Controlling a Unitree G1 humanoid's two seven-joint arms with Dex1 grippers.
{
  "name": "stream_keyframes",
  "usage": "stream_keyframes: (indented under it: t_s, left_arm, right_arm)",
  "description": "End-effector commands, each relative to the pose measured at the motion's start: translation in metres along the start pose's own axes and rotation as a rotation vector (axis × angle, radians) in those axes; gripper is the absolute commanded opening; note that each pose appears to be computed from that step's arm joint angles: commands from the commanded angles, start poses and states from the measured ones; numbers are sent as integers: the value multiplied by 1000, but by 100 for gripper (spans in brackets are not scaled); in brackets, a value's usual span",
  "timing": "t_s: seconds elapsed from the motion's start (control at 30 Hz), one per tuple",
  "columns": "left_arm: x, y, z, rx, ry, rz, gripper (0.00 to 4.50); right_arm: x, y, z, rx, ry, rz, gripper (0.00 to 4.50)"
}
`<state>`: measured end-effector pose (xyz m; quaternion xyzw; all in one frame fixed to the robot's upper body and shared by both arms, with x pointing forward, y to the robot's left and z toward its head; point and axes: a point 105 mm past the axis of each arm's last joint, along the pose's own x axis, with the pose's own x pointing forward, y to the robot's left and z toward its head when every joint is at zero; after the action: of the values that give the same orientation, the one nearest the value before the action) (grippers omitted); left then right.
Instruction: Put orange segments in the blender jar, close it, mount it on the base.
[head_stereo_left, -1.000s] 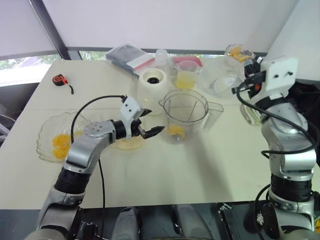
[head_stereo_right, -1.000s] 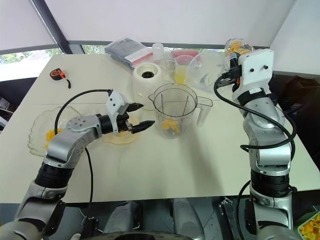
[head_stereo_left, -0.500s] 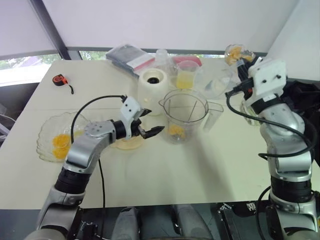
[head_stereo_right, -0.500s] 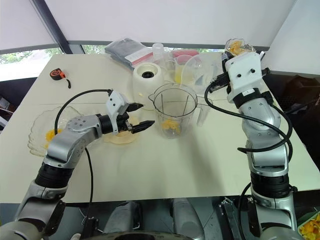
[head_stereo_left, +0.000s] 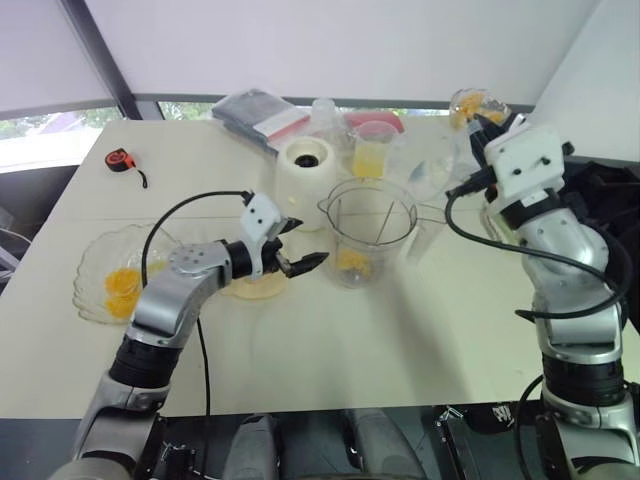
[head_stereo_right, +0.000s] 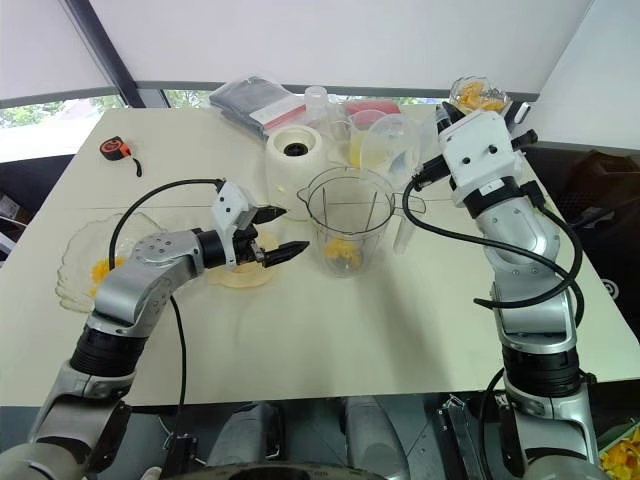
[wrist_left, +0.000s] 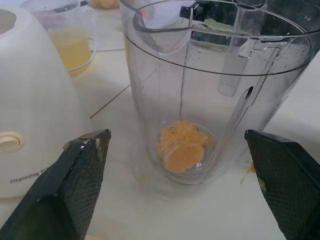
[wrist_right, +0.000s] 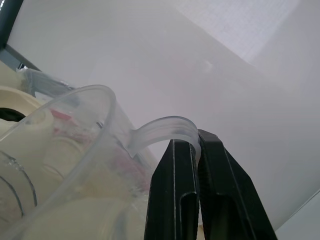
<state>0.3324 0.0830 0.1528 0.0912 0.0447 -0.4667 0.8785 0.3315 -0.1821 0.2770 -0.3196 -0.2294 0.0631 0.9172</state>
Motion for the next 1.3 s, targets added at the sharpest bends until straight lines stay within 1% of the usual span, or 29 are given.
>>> stream_keyframes:
  t_s: [0.03,0.3,0.5,0.8,1.3]
  left_arm:
    - [-11,-2,28,27,-121,-8,448]
    - [-30,-5,44,5,-197,-37,448]
    - [-32,-3,41,7,-180,-21,448]
    - [-34,-8,37,-2,-176,-36,448]
    - [-32,-7,37,-1,-174,-26,448]
  right_arm:
    - [-1,-5,12,-56,-50,-10,4]
    - [0,-4,8,-57,-43,-1,4]
    - [0,-4,7,-74,-43,5,4]
    - [1,-3,7,-158,-52,33,4]
    - [2,3,15,-277,-99,81,4]
